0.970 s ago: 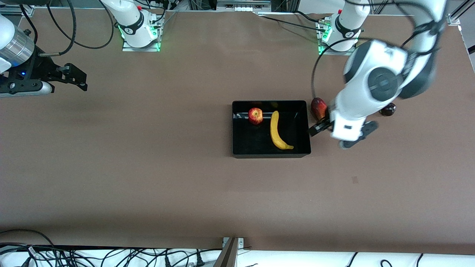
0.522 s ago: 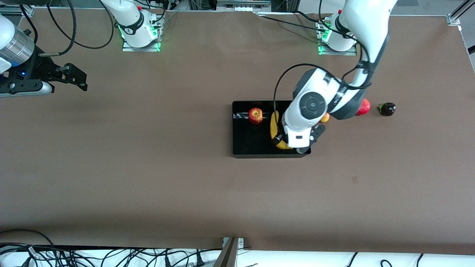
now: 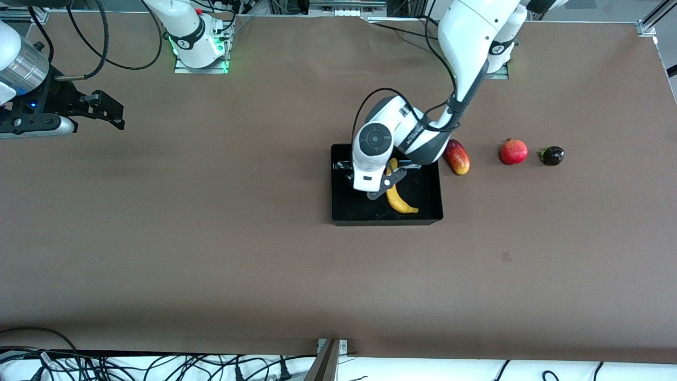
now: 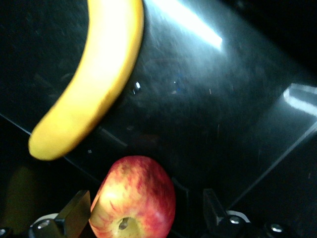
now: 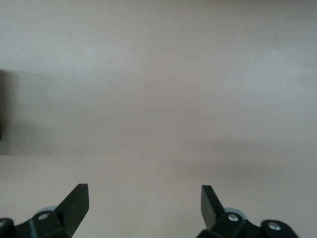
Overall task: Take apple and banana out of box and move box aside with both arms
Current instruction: 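Close the left gripper around the red apple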
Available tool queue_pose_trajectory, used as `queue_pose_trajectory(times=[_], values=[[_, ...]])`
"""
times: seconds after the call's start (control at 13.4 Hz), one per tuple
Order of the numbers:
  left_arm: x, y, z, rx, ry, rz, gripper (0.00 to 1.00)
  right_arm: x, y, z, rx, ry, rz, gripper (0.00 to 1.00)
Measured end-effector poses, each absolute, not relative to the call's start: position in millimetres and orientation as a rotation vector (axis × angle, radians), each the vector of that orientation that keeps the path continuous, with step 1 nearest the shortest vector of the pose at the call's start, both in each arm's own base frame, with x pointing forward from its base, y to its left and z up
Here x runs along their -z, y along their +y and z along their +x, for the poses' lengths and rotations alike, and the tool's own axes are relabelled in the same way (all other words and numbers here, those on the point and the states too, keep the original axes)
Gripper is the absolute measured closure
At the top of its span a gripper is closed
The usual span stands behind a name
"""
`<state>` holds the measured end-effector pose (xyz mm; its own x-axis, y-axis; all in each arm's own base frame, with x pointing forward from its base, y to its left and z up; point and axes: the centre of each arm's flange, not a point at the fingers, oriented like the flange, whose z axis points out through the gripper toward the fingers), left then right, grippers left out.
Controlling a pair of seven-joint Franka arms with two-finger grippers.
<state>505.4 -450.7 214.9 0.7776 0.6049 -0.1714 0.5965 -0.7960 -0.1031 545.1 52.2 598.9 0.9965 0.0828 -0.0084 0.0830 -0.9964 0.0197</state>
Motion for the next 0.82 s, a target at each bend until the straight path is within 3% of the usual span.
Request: queue_pose_trajectory(times=[0.6,0.75,0.82], values=[[-189,-461,490,-0.306,-0.850,-2.929,0.00,-599,52,545,0.012,0.129,3.119,0.00],[-184,-456,494,-0.302,-0.862,-2.926,0.17,-599,52,545,0.012,0.129,3.119,0.00],[-183,-454,496,-0.302,-0.860,-2.927,0.32,-599,52,545,0.013,0.129,3.119,0.00]])
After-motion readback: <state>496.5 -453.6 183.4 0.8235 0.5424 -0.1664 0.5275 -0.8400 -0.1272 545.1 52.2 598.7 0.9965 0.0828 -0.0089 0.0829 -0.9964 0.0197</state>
